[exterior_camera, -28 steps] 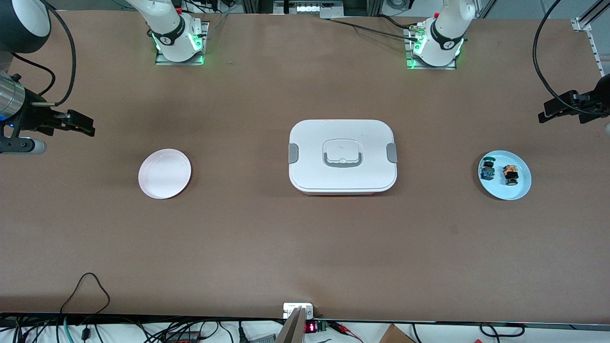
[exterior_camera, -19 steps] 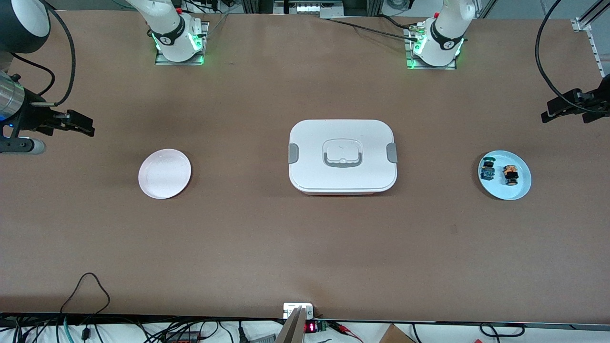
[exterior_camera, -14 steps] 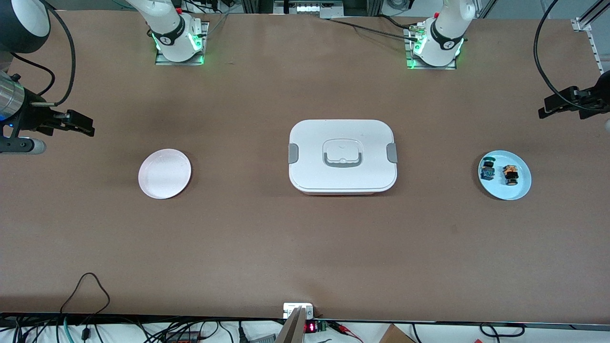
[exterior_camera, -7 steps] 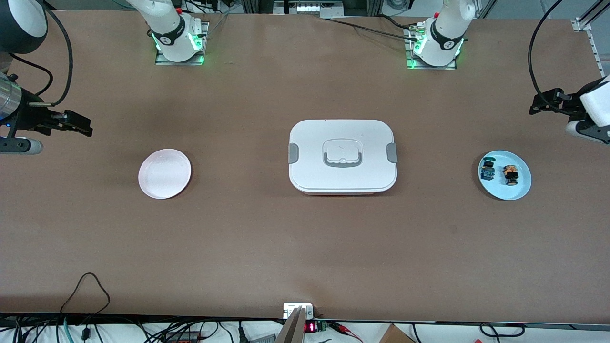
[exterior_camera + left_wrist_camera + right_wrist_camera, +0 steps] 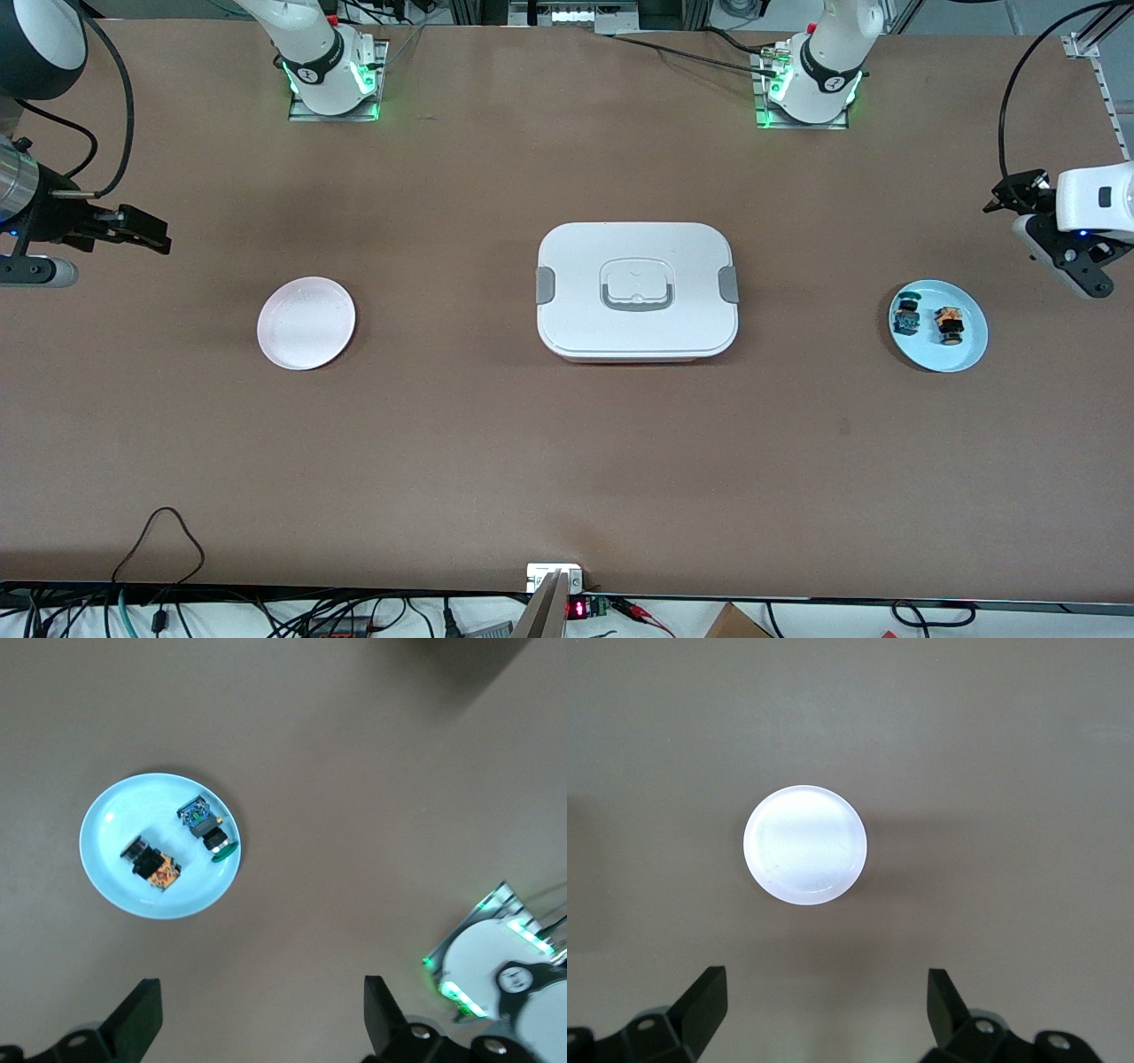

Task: Transfer orange switch to right arm and place
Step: 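Lower the left gripper over the orange switch on the blue plate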

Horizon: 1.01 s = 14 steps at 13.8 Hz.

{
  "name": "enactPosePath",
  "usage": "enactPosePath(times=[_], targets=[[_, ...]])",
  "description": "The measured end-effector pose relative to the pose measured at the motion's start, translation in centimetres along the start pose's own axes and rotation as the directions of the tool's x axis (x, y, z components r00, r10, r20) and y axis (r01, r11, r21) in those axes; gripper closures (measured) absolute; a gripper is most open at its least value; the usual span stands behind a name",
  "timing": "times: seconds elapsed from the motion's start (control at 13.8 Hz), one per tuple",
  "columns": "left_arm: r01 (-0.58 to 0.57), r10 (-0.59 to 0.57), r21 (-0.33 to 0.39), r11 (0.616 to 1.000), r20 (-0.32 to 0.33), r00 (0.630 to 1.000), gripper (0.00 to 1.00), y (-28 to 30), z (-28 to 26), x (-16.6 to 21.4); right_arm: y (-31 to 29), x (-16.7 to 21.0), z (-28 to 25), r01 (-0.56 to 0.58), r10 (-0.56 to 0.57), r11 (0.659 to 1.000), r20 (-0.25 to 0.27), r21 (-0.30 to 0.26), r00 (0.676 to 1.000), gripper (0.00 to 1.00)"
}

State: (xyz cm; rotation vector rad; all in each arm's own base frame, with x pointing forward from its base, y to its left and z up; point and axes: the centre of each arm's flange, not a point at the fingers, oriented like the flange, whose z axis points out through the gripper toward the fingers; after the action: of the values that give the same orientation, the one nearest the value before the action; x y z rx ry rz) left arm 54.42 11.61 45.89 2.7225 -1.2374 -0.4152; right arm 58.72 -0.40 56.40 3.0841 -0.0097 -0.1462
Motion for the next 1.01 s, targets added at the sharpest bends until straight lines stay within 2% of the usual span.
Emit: enactPosePath(times=[0.22, 0.36, 0.72, 1.01], targets=[[-0.146, 0.148, 0.048, 0.988, -0.026, 0.989, 0.0, -1.7, 3.8, -0.7, 0.0, 0.1, -0.1, 0.0, 0.0, 1.0, -0.006, 0.0, 1.0, 0.0], [-0.273, 0.277, 0.109, 0.956, -0.024, 0.961, 0.0, -2.5, 6.1, -1.0, -0.1, 0.4, -0.3, 0.001, -0.001, 1.0, -0.036, 0.001, 0.999, 0.0], [-0.517, 0.532, 0.257, 0.817, 0.01, 0.846, 0.0, -4.0, 13.0, -2.7, -0.6, 0.5, -0.9, 0.01, -0.01, 1.0, -0.059, 0.001, 0.998, 0.0], [-0.661, 0.676, 0.293, 0.691, 0.065, 0.734, 0.0, -5.3, 18.1, -2.4, 0.6, 0.3, -0.9, -0.011, 0.011, 1.0, -0.045, 0.0, 0.999, 0.0]])
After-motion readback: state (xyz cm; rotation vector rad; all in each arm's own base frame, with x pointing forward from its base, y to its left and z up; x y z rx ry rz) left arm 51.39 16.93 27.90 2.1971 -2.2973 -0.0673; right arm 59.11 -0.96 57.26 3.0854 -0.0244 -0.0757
